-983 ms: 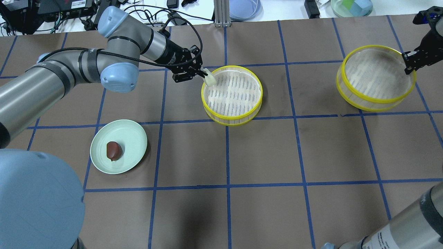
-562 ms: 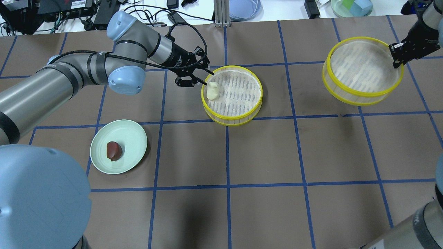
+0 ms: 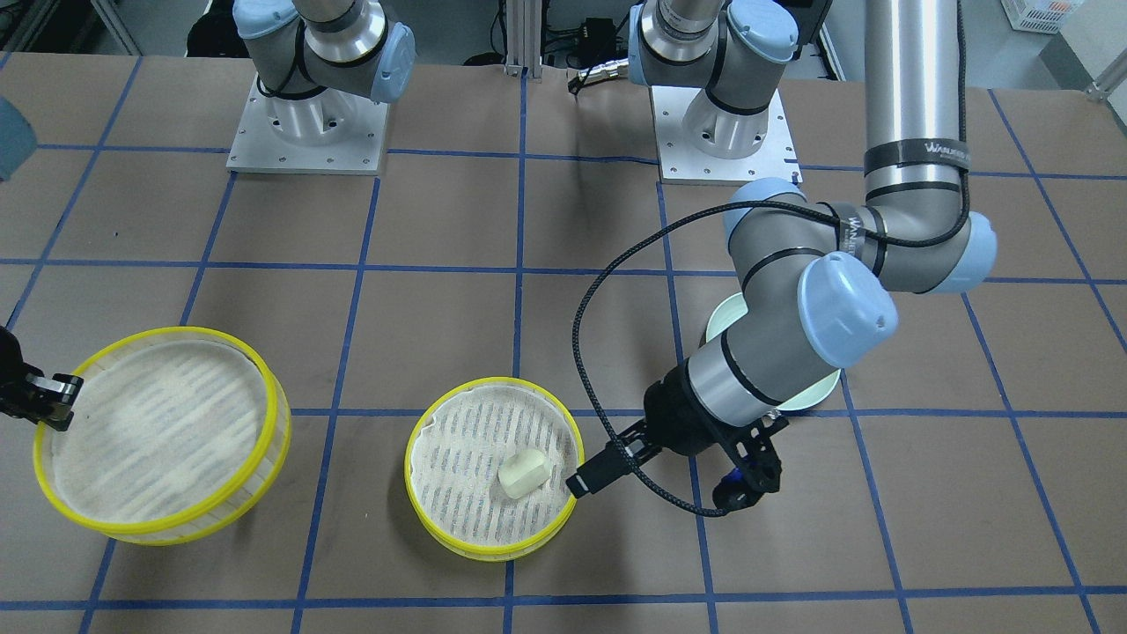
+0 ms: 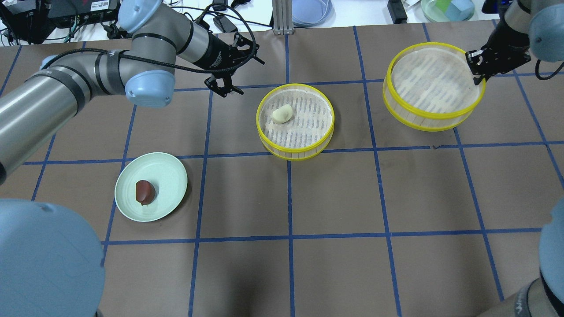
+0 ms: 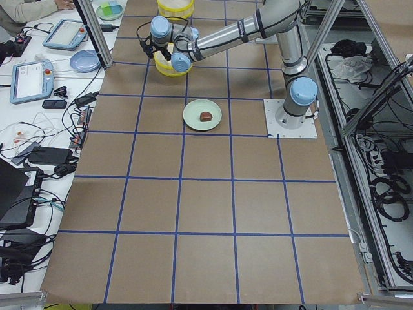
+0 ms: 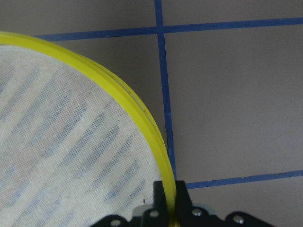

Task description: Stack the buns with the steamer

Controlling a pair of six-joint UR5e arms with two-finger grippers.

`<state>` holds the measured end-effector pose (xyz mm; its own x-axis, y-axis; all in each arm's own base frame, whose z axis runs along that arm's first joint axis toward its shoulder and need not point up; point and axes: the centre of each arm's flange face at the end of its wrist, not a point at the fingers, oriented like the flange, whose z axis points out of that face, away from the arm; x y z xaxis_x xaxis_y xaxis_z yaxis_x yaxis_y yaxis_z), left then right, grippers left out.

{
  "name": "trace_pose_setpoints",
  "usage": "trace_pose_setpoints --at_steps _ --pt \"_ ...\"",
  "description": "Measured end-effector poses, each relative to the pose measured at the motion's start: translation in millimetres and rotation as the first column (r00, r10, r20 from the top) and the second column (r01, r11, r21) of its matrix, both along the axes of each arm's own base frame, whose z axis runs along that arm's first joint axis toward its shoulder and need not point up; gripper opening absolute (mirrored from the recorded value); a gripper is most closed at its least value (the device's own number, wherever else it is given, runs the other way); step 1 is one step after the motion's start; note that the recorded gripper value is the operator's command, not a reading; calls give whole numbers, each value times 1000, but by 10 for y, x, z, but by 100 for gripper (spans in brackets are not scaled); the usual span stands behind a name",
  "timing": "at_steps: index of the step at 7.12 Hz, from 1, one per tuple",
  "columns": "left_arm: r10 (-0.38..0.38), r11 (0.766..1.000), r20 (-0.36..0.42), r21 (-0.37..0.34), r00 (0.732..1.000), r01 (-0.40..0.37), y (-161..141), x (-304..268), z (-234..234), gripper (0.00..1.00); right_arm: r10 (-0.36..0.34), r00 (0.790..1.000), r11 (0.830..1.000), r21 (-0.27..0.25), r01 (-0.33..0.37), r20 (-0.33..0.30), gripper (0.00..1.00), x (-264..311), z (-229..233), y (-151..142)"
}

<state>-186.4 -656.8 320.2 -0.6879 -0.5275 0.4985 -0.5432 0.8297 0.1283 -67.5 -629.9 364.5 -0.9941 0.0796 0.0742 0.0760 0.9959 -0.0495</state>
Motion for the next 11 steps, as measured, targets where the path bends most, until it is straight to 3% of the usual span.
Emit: trace_pose_setpoints --at_steps 1,3,5,6,8,11 --pt "-61 998 114 -7 992 62 -1 377 129 99 -17 1000 1000 -7 17 -22 0 334 50 -4" --pt "-175 984 292 74 940 160 167 1365 292 100 -71 997 997 -28 70 -33 0 1154 81 22" --pt "-313 945 367 211 876 249 426 1984 107 99 -147 989 988 -46 146 -17 0 2021 44 152" --pt "-382 914 345 280 857 295 598 2146 -153 99 -178 984 983 -53 178 -6 0 2373 6 226" --pt "-465 850 244 392 851 352 986 2185 -787 98 -233 972 972 -39 233 8 0 2757 -151 335" --pt "-506 793 162 474 847 383 1235 2139 -1289 97 -251 968 968 2 251 25 0 3045 -461 389"
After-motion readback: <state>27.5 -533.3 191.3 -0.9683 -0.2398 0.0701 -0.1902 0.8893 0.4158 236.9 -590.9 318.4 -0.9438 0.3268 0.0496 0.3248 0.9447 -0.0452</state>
